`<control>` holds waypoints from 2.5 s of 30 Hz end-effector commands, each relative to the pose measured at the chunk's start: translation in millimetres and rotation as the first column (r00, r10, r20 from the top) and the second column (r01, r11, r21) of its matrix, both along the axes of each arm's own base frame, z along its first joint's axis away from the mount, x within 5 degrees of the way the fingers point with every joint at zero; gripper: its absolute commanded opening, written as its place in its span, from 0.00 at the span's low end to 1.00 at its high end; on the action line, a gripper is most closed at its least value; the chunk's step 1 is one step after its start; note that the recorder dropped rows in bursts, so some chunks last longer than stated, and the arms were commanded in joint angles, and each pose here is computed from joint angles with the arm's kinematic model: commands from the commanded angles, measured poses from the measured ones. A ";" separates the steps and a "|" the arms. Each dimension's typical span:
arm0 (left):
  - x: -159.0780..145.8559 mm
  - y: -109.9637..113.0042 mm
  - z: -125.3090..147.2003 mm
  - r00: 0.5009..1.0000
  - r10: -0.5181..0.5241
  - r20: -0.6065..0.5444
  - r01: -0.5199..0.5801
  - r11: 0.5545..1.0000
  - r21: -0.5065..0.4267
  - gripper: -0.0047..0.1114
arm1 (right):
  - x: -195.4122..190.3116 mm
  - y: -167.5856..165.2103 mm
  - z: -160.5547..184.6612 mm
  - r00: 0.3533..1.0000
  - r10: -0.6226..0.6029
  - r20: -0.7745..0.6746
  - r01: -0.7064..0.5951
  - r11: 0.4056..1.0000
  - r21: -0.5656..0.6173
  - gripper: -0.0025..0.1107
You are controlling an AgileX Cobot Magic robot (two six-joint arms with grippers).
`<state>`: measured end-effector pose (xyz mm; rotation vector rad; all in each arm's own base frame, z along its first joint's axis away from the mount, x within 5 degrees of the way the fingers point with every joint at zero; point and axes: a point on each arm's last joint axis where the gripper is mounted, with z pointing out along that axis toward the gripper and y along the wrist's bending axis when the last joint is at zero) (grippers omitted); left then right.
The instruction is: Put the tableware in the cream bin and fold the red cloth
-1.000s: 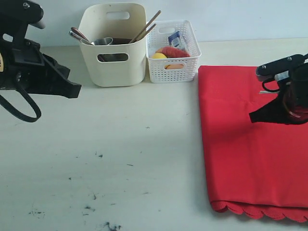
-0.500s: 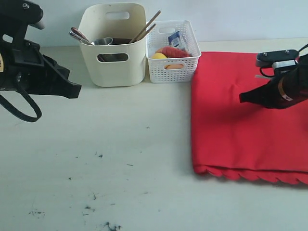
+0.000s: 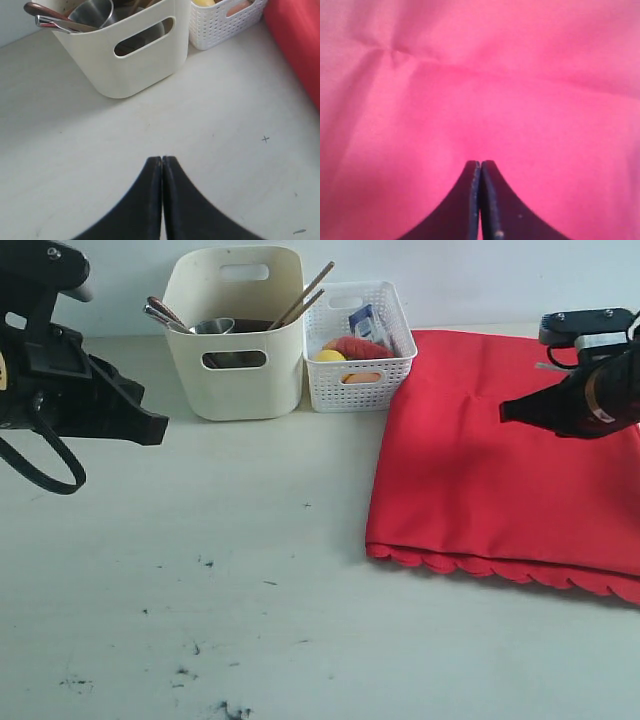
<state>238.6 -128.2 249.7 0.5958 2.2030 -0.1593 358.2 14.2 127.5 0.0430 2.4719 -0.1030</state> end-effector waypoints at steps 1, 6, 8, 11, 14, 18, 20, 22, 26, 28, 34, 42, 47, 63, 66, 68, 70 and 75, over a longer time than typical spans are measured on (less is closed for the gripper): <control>-2.2 1.6 0.7 1.000 0.010 -0.011 -0.010 1.000 0.000 0.06 | -20.0 -16.8 7.7 0.992 -0.128 -0.018 0.124 0.984 -0.131 0.02; -2.5 1.9 0.3 1.000 0.013 -0.017 -0.013 1.000 0.002 0.06 | -13.2 -16.1 -35.3 0.984 -0.134 -0.119 0.118 0.984 -0.137 0.02; -2.5 1.9 0.3 1.000 0.013 -0.017 -0.013 1.000 0.002 0.06 | -7.0 -17.9 -47.1 0.981 -0.136 -0.139 0.114 0.981 -0.158 0.02; -2.5 1.9 0.3 1.000 0.013 -0.017 -0.013 1.000 0.002 0.06 | 8.8 -24.7 -56.5 0.978 -0.160 -0.133 0.137 0.976 -0.169 0.02; -2.5 1.9 0.3 1.000 0.013 -0.017 -0.013 1.000 0.002 0.06 | 26.5 -35.4 -59.1 0.976 -0.190 -0.105 0.171 0.971 -0.169 0.02; -2.2 1.4 0.8 1.000 0.011 -0.011 -0.011 1.000 -0.003 0.06 | 42.5 -36.9 -51.6 0.983 -0.175 -0.058 0.166 0.977 -0.134 0.02; -2.1 1.3 0.9 1.000 0.010 -0.010 -0.010 1.000 -0.004 0.06 | 45.8 -36.3 -43.2 0.984 -0.173 -0.033 0.168 0.978 -0.122 0.02; -2.1 1.3 0.9 1.000 0.010 -0.010 -0.010 1.000 -0.004 0.06 | 46.4 -36.6 -28.8 0.982 -0.190 0.000 0.189 0.976 -0.108 0.02; -2.1 1.3 0.9 1.000 0.010 -0.010 -0.010 1.000 -0.004 0.06 | 40.7 -38.5 6.1 0.972 -0.227 0.057 0.232 0.968 -0.092 0.02; -2.1 1.3 0.9 1.000 0.010 -0.010 -0.010 1.000 -0.004 0.06 | 33.0 -38.4 18.6 0.972 -0.223 0.069 0.228 0.969 -0.090 0.02; -2.3 1.5 0.7 1.000 0.011 -0.012 -0.011 1.000 -0.002 0.06 | 12.4 -25.5 8.7 0.991 -0.132 0.030 0.131 0.991 0.015 0.02; -2.5 1.8 0.4 1.000 0.014 -0.017 -0.014 1.000 -0.001 0.06 | 26.3 -17.5 -45.8 0.995 -0.074 -0.074 0.079 0.994 0.070 0.02; -2.4 1.6 0.6 1.000 0.013 -0.015 -0.013 1.000 -0.003 0.06 | 49.3 -11.8 -58.7 0.998 -0.037 -0.049 0.043 0.992 0.120 0.02; -1.4 0.1 2.0 1.000 -0.002 0.013 0.002 1.000 -0.015 0.06 | 52.4 -15.0 15.6 0.990 -0.064 0.124 0.051 0.993 0.108 0.02; -7.2 2.5 0.2 0.999 -0.014 0.037 0.016 0.999 -0.034 0.06 | 32.5 -15.0 54.2 0.978 -0.063 0.198 0.041 0.993 0.113 0.02; -16.8 5.0 0.1 0.997 -0.019 0.078 0.026 0.995 -0.097 0.06 | 14.7 -14.8 78.8 0.967 -0.062 0.248 0.033 0.992 0.121 0.02; -29.5 9.6 1.2 0.993 -0.016 0.117 0.035 0.986 -0.165 0.06 | -5.7 -12.4 101.4 0.953 -0.050 0.300 0.009 0.991 0.136 0.02; -65.4 27.5 5.3 0.981 0.002 0.194 0.051 0.962 -0.269 0.06 | -59.4 -7.3 138.8 0.911 -0.050 0.408 -0.040 0.977 0.209 0.02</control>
